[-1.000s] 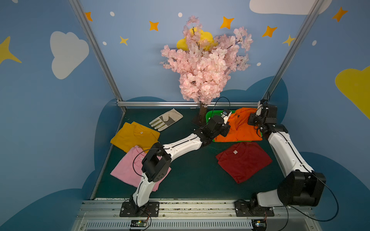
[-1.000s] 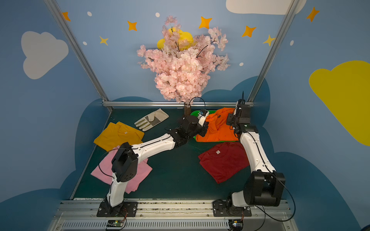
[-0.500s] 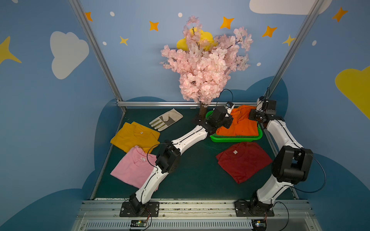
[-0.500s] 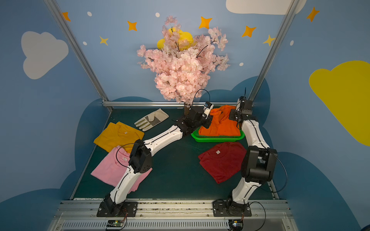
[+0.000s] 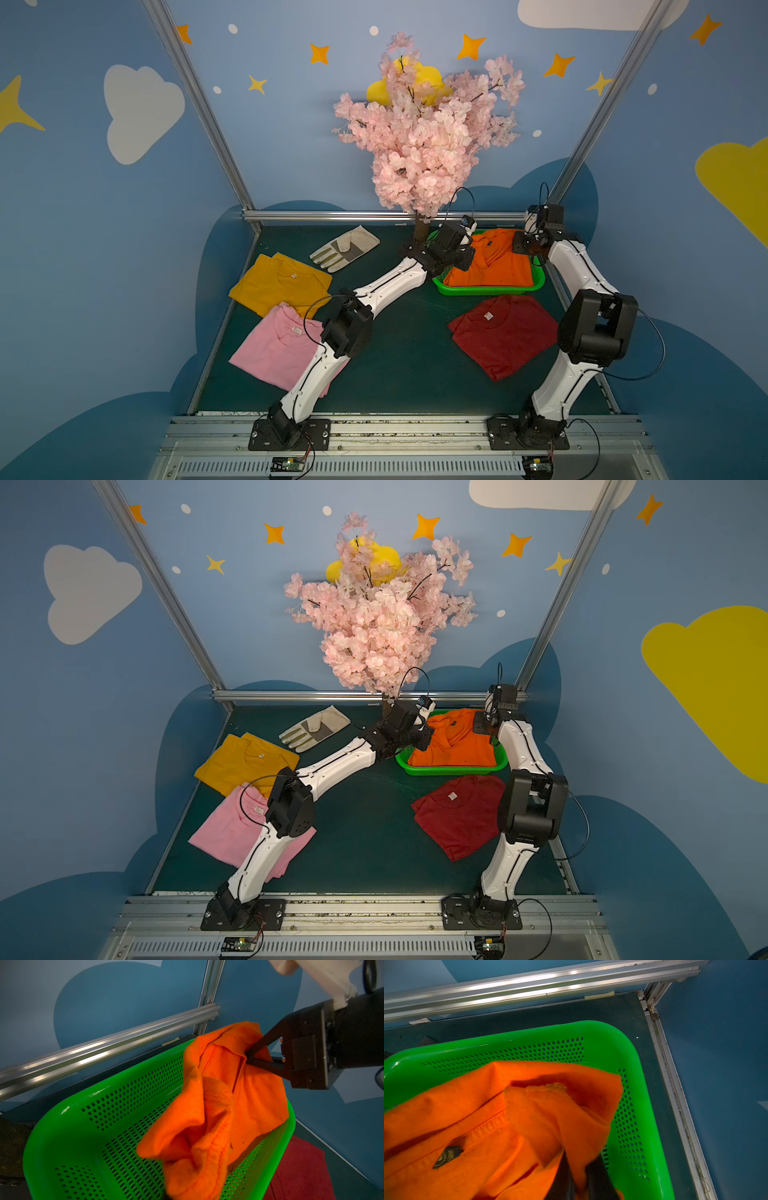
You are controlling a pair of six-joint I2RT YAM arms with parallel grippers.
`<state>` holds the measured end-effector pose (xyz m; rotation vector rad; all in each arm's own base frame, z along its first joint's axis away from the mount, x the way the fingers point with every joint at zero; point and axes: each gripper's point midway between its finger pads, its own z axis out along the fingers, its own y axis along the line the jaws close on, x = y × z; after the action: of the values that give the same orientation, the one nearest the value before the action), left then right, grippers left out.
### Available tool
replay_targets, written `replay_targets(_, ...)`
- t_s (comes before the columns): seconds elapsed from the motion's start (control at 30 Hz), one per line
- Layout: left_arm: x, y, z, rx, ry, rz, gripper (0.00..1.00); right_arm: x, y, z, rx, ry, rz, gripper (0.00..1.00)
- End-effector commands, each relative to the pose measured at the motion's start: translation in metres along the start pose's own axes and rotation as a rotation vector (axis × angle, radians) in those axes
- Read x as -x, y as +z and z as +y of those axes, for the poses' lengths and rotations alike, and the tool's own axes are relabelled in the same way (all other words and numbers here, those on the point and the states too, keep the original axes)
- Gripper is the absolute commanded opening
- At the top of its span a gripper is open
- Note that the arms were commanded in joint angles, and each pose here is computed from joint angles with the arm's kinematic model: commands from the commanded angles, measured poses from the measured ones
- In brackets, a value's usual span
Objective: Put the folded t-shirts into the basket
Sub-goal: Place the T-shirt in the bin.
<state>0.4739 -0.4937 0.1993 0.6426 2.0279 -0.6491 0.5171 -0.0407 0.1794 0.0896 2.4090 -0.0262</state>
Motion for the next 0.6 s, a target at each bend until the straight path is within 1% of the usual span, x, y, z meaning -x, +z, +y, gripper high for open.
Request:
replay_targets(0.0, -0.019, 0.009, 0.010, 0.018, -0.035, 0.047, 0.05, -0.003, 0.010, -0.008, -0.061, -0.053, 0.039, 0.00)
replay_targets(0.17, -0.033, 0.030, 0.034, 0.103, 0.014, 0.046, 0.08, -0.008, 0.035, -0.009, -0.109, -0.080, 0.085, 0.00)
replay_targets(0.27, -0.035, 0.041, 0.047, 0.141, 0.046, 0.036, 0.13, -0.009, 0.050, -0.007, -0.136, -0.094, 0.096, 0.00)
replay_targets(0.3, -0.033, 0.045, 0.052, 0.158, 0.062, 0.023, 0.17, -0.008, 0.055, -0.007, -0.144, -0.098, 0.092, 0.02)
replay_targets(0.33, -0.031, 0.049, 0.057, 0.179, 0.090, 0.004, 0.23, -0.006, 0.061, -0.007, -0.159, -0.100, 0.086, 0.05)
replay_targets(0.4, -0.024, 0.055, 0.062, 0.200, 0.137, -0.027, 0.31, -0.003, 0.073, -0.006, -0.173, -0.098, 0.081, 0.11)
replay_targets(0.47, -0.017, 0.059, 0.066, 0.218, 0.175, -0.049, 0.41, -0.001, 0.084, -0.005, -0.183, -0.091, 0.080, 0.20)
replay_targets(0.5, -0.016, 0.061, 0.068, 0.230, 0.191, -0.052, 0.45, 0.001, 0.088, -0.004, -0.189, -0.090, 0.080, 0.26)
replay_targets(0.57, -0.011, 0.061, 0.071, 0.248, 0.207, -0.062, 0.52, 0.005, 0.093, -0.002, -0.208, -0.093, 0.077, 0.34)
